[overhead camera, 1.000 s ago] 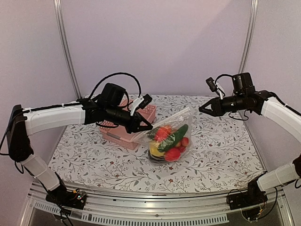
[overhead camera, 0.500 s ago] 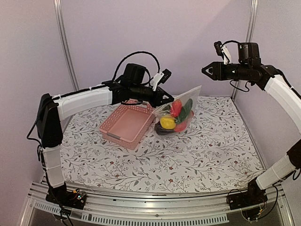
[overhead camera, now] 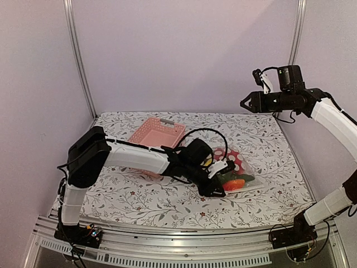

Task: Place the food in the zip-top bag and seal the zipper
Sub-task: Place the zipper food storage bag at the center of the board, then reset both arms

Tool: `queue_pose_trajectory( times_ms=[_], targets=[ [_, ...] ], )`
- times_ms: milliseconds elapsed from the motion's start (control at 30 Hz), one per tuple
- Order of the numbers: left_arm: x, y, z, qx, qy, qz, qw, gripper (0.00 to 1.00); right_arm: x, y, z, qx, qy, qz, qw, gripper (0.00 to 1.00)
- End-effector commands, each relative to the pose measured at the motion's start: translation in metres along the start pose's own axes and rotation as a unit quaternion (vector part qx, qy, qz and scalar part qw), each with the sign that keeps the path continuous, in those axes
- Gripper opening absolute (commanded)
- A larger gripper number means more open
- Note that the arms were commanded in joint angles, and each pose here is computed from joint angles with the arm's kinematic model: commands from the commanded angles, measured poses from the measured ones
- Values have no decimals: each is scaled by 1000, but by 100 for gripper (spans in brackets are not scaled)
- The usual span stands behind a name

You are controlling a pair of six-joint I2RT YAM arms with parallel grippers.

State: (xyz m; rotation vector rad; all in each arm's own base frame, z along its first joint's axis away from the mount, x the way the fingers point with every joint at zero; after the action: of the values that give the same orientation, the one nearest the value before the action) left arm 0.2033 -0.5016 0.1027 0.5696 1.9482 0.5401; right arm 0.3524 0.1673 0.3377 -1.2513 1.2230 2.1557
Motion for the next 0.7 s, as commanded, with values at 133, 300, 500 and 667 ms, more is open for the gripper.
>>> queue_pose_trajectory(
  times_ms=[133, 300, 500, 667],
  targets=[
    [25, 33, -16, 6, 32, -3, 999, 67, -3, 12, 10, -28, -20, -9, 999, 49],
    [-21, 68, -38, 15, -14, -54, 998, 72, -3, 7, 10, -32, -34, -6, 999, 49],
    [-59, 130, -48, -77, -97, -83, 989, 72, -25, 13, -9, 45, -48, -53, 996, 70],
    [-76, 209, -16, -237, -36, -144, 960, 72, -46, 32, -39, 172, -85, -117, 974, 75]
  ],
)
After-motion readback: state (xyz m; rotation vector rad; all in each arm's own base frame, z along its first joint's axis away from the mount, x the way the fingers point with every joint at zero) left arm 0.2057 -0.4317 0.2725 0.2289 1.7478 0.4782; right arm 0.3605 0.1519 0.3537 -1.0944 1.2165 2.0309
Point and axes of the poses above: each gripper's point midway between its finger pads, its own y axis back along the fingers, its own z axis along the line the jaws close on, x = y × z, the point moved 4 cm from there along y, back along the fingers, and after that the axes turned 4 degrees about y, right-handed, at the moved point
